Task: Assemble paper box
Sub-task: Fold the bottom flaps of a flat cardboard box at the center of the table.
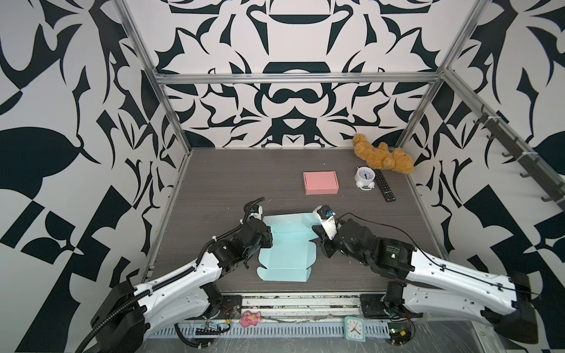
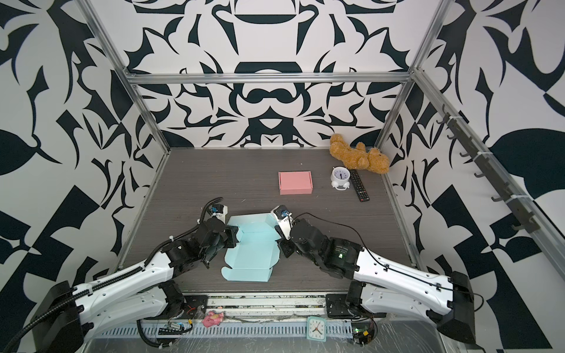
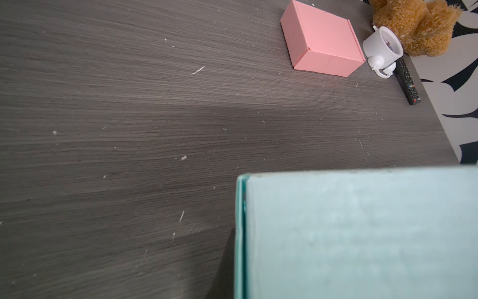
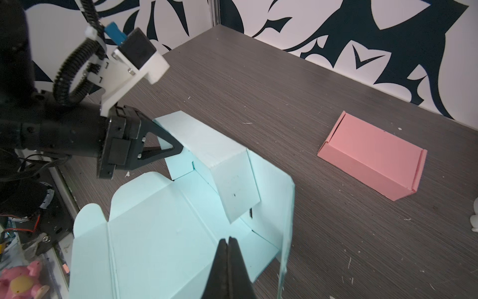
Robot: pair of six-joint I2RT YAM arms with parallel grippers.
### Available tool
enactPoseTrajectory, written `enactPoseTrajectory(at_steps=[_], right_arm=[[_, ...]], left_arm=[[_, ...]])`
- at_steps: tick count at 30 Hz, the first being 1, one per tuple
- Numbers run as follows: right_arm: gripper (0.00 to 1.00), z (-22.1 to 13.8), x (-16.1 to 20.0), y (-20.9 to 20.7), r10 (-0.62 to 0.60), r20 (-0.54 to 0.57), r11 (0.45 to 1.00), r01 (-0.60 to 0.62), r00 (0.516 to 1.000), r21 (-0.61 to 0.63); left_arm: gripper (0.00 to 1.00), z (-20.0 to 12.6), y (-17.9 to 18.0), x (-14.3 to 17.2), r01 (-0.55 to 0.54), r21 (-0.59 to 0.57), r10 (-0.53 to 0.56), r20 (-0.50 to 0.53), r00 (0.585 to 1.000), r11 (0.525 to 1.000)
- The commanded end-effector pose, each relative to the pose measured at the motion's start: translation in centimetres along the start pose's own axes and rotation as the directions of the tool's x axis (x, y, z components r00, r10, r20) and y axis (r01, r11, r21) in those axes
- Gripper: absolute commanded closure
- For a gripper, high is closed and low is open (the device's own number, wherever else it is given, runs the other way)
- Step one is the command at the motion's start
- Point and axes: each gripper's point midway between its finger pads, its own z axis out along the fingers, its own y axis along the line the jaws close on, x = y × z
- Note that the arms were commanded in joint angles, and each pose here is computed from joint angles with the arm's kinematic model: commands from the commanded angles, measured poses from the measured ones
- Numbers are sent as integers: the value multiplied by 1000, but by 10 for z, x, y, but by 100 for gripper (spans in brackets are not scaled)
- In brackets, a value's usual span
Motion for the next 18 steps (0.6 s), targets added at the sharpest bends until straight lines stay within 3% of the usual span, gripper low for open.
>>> enactPoseTrajectory(at_steps=[1,10,18], right_arm=[[100,-7,-12,7,37,101,998,-32,994,-56],[100,-10,-9,9,84,184,992,-65,979,-104],[100,-9,-10,18,189,245,970,-141,951,-199]], left_arm=[[95,0,1,1,48,63,-46,-36,998,997],[95,-9,11,-12,153,137,-149,-38,988,979],[95,-24,-2,-21,190,226,-189,-26,982,955]])
